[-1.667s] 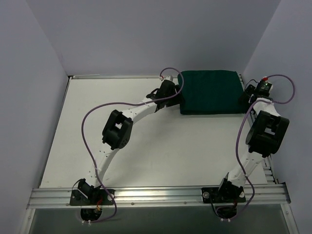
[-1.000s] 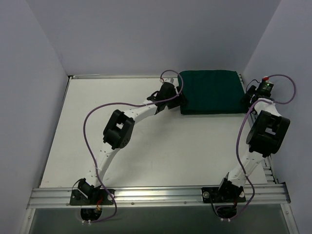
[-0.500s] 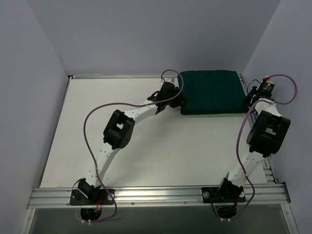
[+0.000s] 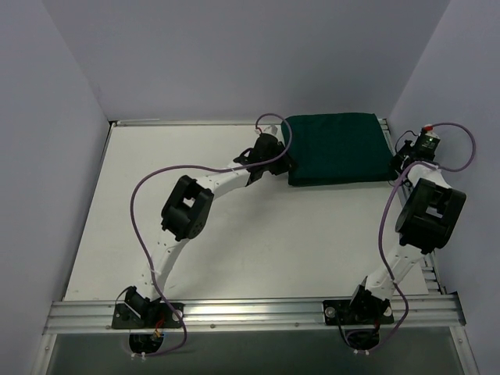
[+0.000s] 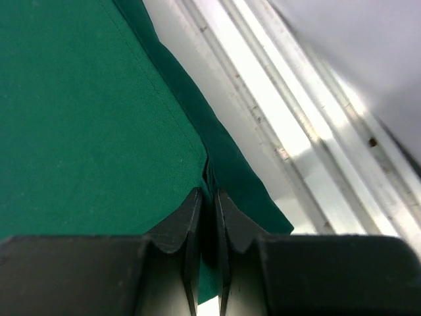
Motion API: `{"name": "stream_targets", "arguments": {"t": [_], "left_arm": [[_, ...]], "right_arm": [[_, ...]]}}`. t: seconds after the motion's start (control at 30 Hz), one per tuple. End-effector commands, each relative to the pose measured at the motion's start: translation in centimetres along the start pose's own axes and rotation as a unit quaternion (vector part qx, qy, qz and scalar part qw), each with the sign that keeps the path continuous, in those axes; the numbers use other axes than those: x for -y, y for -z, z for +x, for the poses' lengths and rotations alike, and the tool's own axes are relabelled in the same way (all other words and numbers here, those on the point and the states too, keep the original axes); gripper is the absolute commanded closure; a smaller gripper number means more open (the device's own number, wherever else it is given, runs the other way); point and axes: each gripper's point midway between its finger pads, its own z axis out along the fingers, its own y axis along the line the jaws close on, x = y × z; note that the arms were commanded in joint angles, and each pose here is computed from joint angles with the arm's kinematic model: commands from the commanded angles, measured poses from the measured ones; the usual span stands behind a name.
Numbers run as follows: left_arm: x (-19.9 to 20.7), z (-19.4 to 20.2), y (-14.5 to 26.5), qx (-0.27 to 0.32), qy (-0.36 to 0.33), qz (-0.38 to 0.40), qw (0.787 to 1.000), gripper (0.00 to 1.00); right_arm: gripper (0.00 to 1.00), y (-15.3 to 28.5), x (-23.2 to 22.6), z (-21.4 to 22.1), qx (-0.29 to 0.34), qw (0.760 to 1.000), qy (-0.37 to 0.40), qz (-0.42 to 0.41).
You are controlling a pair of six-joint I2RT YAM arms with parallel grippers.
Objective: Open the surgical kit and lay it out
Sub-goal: Move the surgical kit at the center of the board.
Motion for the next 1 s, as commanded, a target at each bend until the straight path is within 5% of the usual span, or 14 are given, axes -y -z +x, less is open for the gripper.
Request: {"name": "stream_targets", "arguments": {"t": [0.0, 0.53, 0.97], "left_arm": [[-0.7, -0.8, 2.8, -0.017, -0.021, -0.015, 1.0, 0.98], [-8.2, -1.0, 12.1, -0.066, -0.06, -0.081, 0.993, 0.98], [-11.2, 1.9, 19.2, -0.101, -0.072, -0.116, 0.985, 0.98]], "right_arm": [[0.99, 1.2, -0.5, 2.6, -0.037, 0.999, -0.015, -0.005], [1.0, 8.2, -7.2, 10.8, -0.086, 0.996, -0.018, -0.016], [0.99, 13.8, -6.6, 16.3, -0.11, 0.994, 0.004, -0.025]]}}
